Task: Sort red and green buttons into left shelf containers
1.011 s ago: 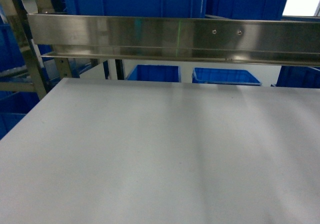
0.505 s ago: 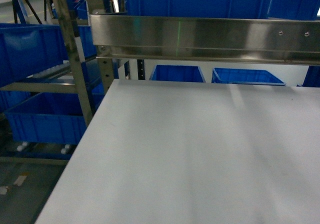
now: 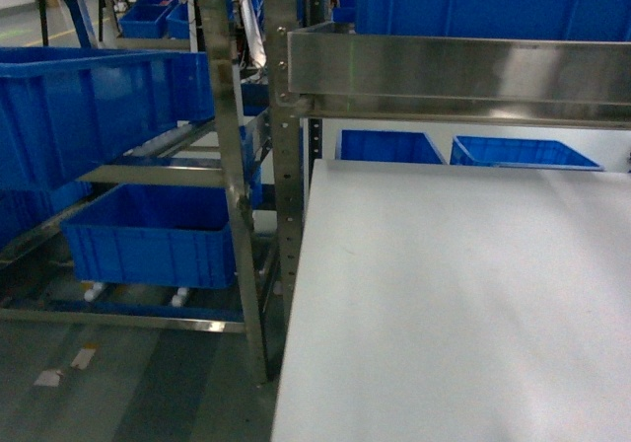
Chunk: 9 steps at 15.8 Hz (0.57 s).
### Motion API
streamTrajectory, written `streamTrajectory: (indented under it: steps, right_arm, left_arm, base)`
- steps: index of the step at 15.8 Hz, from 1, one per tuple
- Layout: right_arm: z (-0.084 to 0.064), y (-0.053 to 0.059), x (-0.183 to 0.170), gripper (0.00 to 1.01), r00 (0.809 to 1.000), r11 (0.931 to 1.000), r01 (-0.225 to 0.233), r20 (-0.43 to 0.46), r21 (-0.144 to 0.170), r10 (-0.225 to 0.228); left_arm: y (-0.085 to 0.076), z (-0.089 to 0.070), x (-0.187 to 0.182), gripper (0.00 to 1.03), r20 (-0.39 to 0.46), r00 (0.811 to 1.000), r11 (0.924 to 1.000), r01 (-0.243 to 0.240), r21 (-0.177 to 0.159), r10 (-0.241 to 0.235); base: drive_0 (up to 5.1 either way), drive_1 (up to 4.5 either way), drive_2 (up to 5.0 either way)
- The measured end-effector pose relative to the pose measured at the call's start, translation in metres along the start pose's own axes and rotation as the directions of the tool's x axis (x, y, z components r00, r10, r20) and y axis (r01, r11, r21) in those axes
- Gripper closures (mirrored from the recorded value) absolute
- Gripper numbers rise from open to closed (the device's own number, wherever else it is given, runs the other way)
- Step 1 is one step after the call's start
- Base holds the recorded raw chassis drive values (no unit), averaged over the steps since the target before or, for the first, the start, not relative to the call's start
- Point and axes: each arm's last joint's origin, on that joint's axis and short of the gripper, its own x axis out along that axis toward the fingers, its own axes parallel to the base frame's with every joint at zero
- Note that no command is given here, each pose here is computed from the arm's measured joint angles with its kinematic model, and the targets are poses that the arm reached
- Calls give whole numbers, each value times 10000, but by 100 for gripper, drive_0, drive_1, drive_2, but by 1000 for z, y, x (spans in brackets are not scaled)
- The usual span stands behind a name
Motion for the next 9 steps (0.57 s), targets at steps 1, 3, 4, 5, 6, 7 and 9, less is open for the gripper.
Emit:
streamTrajectory:
  steps: [1, 3, 4, 5, 6, 7, 9]
  right_arm:
    - [0, 0, 0, 75, 10000, 10000, -9, 21, 7, 9]
    - [1, 0, 0, 75, 10000, 10000, -11, 43, 14, 10]
    - [0, 0, 0, 75, 10000, 10000, -12, 3, 1, 12]
    - [0, 0, 0, 75, 10000, 10000, -5, -33, -10, 5]
    - [0, 0, 0, 75, 10000, 10000, -6, 29, 9, 6]
    - [0, 0, 0, 75, 10000, 10000, -9, 14, 5, 9]
    - [0, 0, 0, 75, 10000, 10000, -8, 7, 2, 8]
  left_arm:
    - [0, 0, 0, 76, -32, 10000, 10000, -4, -13, 3]
    - [0, 0, 0, 76, -10, 10000, 10000, -4, -5, 4]
    - [0, 0, 0, 76, -14, 10000, 10000, -11, -6, 11]
    - [0, 0, 0, 76, -28, 10000, 10000, -7, -12, 7]
    - [0, 0, 0, 76, 18, 10000, 10000, -8, 6, 8]
    - [0, 0, 0, 76, -35, 10000, 10000, -7, -15, 7]
    - [0, 0, 0, 76, -21, 10000, 10000, -7, -9, 7]
  base:
    - [-505, 240, 240]
    - [-506, 237, 237]
    - [-507, 234, 234]
    - [-507, 234, 234]
    - [-498, 248, 248]
    - [-498, 248, 248]
    - [-498, 248, 248]
